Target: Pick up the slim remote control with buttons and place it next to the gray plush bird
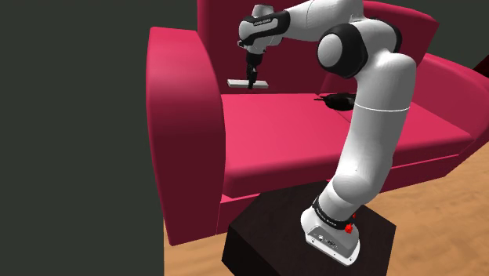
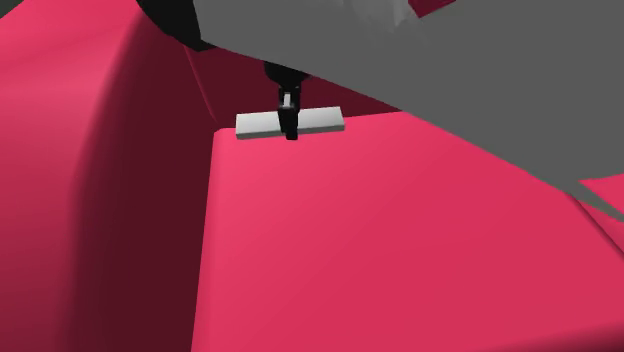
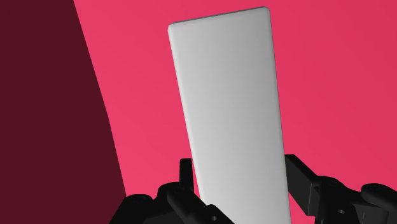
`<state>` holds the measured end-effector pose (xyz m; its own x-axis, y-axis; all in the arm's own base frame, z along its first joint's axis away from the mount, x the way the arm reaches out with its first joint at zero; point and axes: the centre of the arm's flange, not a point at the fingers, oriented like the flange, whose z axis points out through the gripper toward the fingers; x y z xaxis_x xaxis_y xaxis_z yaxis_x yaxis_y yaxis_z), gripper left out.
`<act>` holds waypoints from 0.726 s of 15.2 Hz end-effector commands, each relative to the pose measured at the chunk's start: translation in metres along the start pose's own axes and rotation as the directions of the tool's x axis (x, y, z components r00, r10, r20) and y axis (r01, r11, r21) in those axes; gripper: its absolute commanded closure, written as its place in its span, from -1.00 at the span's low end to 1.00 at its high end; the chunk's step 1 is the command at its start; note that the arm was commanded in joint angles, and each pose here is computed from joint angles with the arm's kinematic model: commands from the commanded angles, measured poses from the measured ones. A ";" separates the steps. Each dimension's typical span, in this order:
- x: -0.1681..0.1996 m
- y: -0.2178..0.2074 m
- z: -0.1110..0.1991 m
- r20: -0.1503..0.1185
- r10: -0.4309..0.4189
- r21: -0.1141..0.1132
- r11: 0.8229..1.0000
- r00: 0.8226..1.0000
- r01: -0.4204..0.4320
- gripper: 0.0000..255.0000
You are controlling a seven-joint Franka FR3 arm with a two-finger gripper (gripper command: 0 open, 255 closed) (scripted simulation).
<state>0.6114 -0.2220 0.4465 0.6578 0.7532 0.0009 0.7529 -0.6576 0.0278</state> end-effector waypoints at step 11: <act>-0.037 -0.013 -0.048 0.000 0.000 0.000 1.000 1.000 0.000 1.00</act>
<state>0.5862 -0.2364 0.4932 0.6580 0.7530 0.0009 0.7527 -0.6578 0.0277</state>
